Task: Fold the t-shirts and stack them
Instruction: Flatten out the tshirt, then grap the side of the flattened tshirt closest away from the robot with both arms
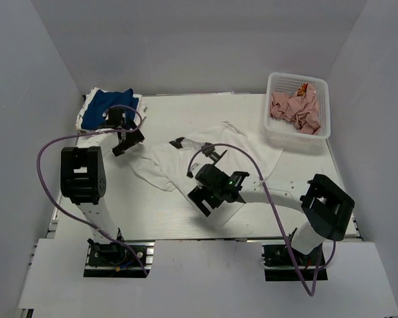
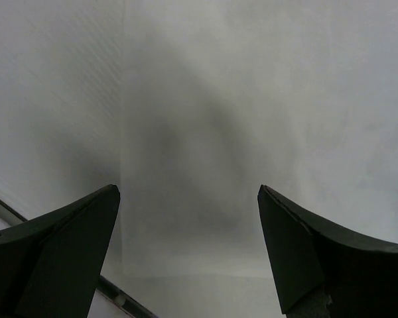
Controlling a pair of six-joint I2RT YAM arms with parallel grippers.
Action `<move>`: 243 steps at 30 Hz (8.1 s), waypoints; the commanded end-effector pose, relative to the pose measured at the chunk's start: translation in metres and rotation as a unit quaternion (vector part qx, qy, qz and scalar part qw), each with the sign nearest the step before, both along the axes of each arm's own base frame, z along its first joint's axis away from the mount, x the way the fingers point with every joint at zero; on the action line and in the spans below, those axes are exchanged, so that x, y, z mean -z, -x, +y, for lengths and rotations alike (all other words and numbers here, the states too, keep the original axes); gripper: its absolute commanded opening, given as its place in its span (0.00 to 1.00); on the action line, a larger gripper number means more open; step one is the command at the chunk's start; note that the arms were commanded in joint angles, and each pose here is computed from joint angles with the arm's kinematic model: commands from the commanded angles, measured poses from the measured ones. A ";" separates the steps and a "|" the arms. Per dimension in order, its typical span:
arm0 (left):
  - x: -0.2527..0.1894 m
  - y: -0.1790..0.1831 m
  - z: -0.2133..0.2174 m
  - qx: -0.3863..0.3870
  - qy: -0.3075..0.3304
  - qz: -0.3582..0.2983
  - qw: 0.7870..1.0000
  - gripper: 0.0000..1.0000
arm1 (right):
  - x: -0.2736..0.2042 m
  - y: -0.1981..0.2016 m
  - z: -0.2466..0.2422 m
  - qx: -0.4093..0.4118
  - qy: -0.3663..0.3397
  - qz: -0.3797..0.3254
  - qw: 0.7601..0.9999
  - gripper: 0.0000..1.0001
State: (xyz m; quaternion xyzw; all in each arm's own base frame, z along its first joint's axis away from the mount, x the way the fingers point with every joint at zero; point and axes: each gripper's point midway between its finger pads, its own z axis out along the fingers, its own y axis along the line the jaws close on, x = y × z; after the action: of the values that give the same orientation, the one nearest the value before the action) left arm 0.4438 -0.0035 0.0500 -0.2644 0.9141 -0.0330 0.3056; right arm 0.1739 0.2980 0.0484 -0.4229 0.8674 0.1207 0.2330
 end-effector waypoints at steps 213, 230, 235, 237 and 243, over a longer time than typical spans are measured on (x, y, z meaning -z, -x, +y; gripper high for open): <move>-0.057 0.243 -0.020 -0.134 0.091 0.044 0.986 1.00 | -0.079 -0.130 -0.143 0.422 -0.215 -0.068 0.878 0.90; 0.038 0.294 -0.041 -0.190 0.138 0.176 0.956 0.89 | -0.024 -0.096 -0.172 0.489 -0.133 -0.010 0.862 0.90; 0.045 0.290 -0.032 -0.201 0.113 0.184 0.955 0.40 | -0.012 -0.085 -0.178 0.501 -0.118 0.008 0.857 0.90; 0.044 0.286 -0.033 -0.196 0.112 0.181 0.957 0.11 | -0.011 -0.078 -0.184 0.507 -0.106 0.011 0.855 0.90; 0.035 0.281 -0.034 -0.175 0.111 0.175 0.963 0.00 | 0.001 -0.055 -0.196 0.515 -0.072 0.032 0.854 0.90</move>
State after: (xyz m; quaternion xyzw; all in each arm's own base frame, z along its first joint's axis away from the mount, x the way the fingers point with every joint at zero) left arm 0.1472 -0.0438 0.0108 -0.4635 0.8822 -0.0367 0.0739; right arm 0.2451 0.1134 0.0569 0.0933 0.9509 0.0783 0.2844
